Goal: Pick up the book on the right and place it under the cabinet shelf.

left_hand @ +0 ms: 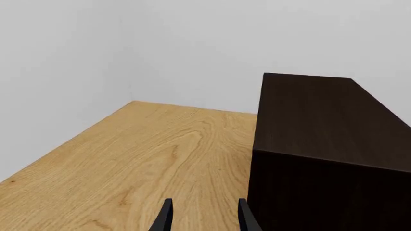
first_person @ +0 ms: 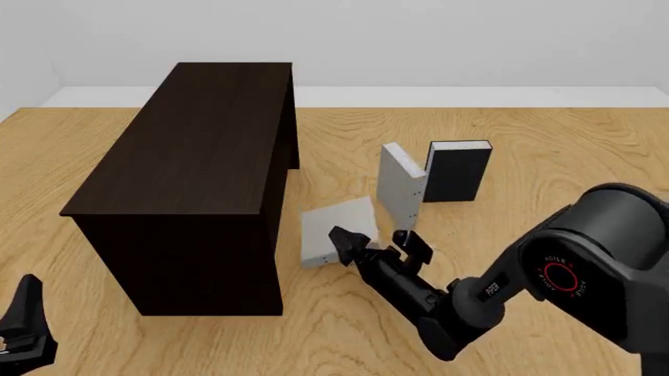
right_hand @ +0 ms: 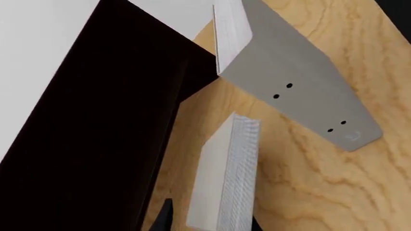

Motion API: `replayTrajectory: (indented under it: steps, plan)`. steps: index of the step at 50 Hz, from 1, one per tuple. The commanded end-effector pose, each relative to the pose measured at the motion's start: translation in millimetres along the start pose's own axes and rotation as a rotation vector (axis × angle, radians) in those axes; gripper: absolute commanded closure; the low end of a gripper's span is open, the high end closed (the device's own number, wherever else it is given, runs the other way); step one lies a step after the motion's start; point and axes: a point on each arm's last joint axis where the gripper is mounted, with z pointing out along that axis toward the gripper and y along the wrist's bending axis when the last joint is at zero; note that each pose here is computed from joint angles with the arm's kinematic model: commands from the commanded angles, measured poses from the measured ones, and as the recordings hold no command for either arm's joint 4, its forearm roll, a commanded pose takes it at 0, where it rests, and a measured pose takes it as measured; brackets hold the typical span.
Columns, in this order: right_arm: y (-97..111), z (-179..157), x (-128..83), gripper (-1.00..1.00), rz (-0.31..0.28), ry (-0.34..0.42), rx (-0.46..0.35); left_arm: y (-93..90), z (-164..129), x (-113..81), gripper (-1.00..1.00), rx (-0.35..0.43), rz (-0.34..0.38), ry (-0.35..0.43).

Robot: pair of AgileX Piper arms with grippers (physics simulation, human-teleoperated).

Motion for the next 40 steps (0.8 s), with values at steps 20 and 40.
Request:
replayTrajectory:
  steps: [20,40]
  plan:
    - [-25,-10,-1,-1.0,-0.016,0.065,0.173,0.0,0,-0.3,-1.0,0.0,0.0,0.0]
    - [-33,-32,-7,-1.0,-0.057,0.081,0.24,0.0,0,-0.3,-1.0,0.0,0.0,0.0]
